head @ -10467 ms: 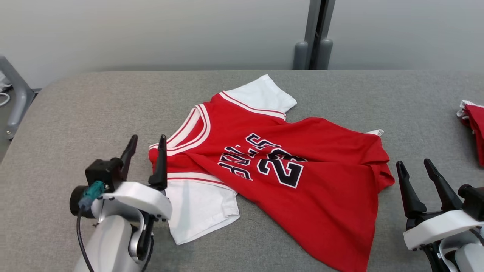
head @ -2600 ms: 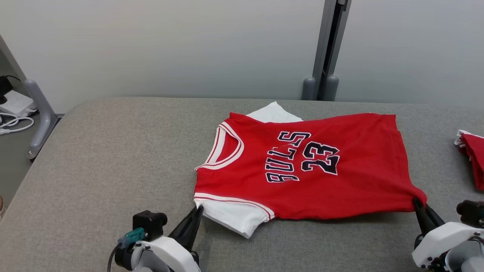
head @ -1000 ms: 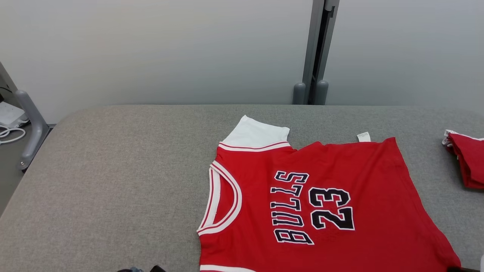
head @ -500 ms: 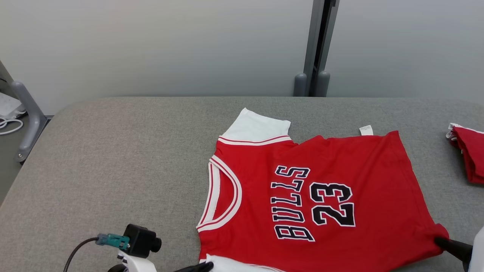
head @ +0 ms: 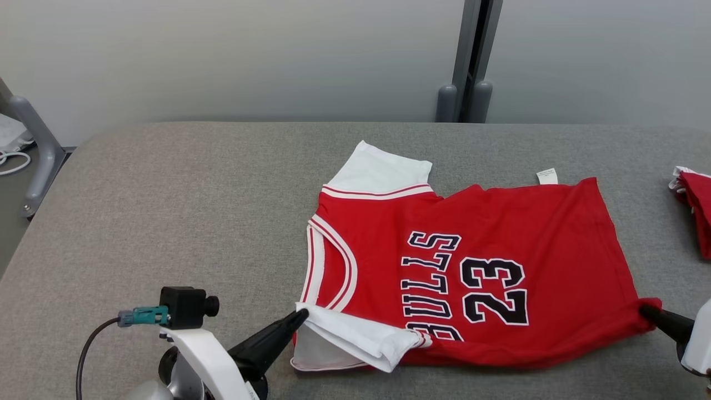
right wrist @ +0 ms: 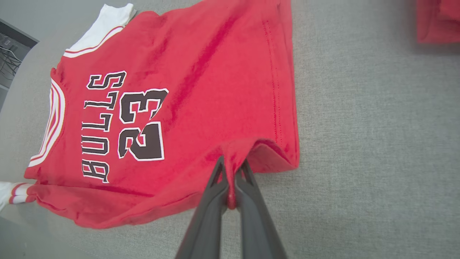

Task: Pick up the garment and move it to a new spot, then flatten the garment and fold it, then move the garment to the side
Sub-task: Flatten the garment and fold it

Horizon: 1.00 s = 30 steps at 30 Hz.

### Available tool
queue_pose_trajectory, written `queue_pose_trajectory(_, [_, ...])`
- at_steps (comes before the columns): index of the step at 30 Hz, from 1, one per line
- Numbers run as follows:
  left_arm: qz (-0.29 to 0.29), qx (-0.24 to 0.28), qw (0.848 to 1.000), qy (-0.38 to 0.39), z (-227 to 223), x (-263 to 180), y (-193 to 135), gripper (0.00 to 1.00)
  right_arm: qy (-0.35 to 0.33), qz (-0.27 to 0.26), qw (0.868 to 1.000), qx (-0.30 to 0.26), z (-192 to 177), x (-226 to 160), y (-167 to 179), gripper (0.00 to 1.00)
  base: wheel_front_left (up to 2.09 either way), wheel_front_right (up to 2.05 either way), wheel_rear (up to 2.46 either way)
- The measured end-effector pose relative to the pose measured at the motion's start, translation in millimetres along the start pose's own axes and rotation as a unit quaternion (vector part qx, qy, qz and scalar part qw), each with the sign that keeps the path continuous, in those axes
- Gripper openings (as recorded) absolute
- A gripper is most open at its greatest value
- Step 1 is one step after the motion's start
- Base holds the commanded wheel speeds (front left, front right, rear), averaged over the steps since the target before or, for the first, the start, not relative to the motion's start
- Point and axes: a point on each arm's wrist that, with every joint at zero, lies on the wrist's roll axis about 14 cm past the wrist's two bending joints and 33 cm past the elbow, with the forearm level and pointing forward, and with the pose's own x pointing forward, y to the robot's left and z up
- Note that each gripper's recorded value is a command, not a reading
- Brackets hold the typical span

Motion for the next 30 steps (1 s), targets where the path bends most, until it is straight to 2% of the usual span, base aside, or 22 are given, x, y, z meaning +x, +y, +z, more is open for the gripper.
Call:
queue_pose_trajectory(27, [0.09, -0.019, 0.994, -0.06, 19, 53, 65, 0.0, 0.006, -0.023, 1.0, 0.004, 7, 58, -19, 0.0, 0.0, 0.0, 0.0])
queue_pose_trajectory(28, [0.092, -0.019, 0.994, -0.06, 18, 54, 67, 0.0, 0.005, -0.023, 1.0, 0.005, 8, 60, -19, 0.1, 0.0, 0.0, 0.0])
queue_pose_trajectory(29, [0.093, -0.019, 0.994, -0.06, 18, 55, 67, 0.0, 0.004, -0.023, 1.0, 0.007, 8, 61, -19, 0.45, 0.0, 0.0, 0.0])
queue_pose_trajectory(30, [0.095, -0.019, 0.993, -0.062, 18, 56, 68, 0.0, 0.002, -0.022, 1.0, 0.009, 9, 62, -19, 0.93, 0.0, 0.0, 0.0])
